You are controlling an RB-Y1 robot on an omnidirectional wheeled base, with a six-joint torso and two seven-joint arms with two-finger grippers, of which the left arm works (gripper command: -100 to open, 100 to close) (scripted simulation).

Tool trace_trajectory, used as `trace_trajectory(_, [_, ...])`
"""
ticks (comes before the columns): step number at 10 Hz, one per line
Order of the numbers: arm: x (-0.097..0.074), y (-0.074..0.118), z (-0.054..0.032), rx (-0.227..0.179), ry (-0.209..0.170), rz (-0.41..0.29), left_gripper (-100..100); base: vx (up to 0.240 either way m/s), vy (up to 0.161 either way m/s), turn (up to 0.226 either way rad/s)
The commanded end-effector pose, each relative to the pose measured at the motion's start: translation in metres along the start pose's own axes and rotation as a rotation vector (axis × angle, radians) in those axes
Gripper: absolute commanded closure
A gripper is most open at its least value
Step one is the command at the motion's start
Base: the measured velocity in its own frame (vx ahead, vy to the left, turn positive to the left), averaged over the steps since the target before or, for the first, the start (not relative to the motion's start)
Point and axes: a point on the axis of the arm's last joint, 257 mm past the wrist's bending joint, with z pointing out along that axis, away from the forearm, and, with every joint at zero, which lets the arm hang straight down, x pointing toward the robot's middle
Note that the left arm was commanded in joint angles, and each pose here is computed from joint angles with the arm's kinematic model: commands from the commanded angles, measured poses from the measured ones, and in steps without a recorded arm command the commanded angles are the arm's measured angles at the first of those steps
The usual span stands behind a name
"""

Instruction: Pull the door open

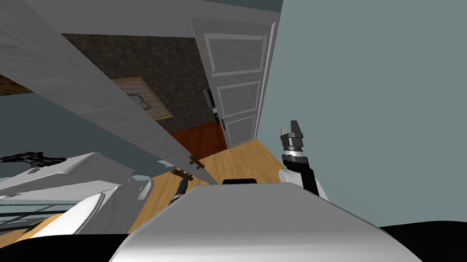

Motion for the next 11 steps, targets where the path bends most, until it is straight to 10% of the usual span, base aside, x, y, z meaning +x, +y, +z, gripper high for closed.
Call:
trace_trajectory(1, [0.0022, -0.0032, 0.0022, 0.008, 0.005, -0.033, 100, -0.05, 0.017, -0.025])
trace_trajectory(11, [0.0057, -0.0084, 0.0058, 0.021, 0.014, -0.087, 100, -0.029, 0.022, -0.024])
